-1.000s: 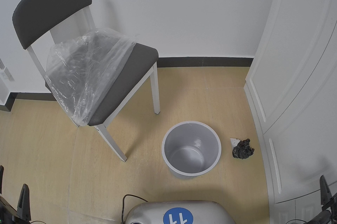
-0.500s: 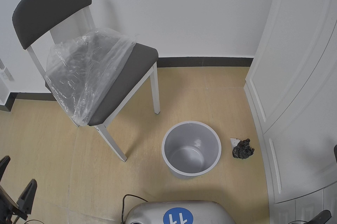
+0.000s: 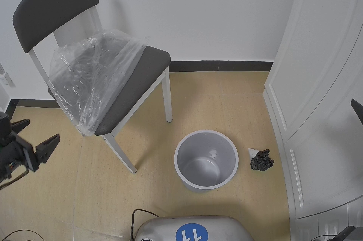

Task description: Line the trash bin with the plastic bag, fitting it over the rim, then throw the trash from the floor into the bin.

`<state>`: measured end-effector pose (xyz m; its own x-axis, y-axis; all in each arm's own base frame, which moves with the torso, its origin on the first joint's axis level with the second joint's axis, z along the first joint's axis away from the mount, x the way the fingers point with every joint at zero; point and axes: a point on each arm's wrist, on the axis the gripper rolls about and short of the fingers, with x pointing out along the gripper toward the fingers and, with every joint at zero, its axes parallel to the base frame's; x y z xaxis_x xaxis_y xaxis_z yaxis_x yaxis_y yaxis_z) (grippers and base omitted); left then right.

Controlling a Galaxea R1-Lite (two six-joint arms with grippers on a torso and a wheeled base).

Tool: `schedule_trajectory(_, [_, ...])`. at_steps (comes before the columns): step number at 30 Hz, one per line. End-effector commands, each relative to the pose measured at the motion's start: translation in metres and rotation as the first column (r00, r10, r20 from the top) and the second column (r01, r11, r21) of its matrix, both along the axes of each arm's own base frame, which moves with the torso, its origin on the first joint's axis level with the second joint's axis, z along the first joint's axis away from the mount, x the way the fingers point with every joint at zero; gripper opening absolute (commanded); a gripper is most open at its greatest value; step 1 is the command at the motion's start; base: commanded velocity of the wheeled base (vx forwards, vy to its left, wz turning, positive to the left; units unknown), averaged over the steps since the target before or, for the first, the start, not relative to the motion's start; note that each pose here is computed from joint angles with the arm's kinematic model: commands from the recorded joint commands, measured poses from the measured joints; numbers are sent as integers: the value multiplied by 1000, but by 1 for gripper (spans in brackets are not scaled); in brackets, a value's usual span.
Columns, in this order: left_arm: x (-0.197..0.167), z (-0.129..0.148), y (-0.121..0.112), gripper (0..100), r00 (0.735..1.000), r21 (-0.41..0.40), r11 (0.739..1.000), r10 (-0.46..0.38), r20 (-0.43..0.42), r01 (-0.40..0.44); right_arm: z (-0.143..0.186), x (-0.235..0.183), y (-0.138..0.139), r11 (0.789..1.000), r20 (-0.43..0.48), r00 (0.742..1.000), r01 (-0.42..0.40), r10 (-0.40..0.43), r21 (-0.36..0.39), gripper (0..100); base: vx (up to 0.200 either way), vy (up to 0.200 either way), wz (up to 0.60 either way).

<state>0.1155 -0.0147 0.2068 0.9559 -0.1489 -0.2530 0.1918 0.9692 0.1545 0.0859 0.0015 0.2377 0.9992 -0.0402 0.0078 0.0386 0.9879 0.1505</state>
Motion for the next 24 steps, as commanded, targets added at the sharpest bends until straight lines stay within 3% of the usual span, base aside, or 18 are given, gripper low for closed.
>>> schedule_trajectory(1, [67,-6,-31,100,995,88,996,-12,-101,21,1,42,9,999,-62,998,-18,20,42,100,0,0,0])
schedule_trajectory(7, [96,-7,-49,100,992,170,985,25,-121,-4,-3,44,12,999,-81,996,-36,39,38,100,0,0,0])
schedule_trajectory(8, [106,-9,-53,100,990,227,973,64,-125,-34,-2,44,12,999,-79,996,-37,40,36,100,0,0,0])
schedule_trajectory(13, [119,-16,-56,100,983,344,936,124,-132,-72,-2,43,13,998,-77,996,-48,51,32,100,0,0,0])
schedule_trajectory(24, [138,-37,-58,100,960,423,899,210,-187,-114,-2,37,13,998,-72,996,-56,58,30,100,0,0,0])
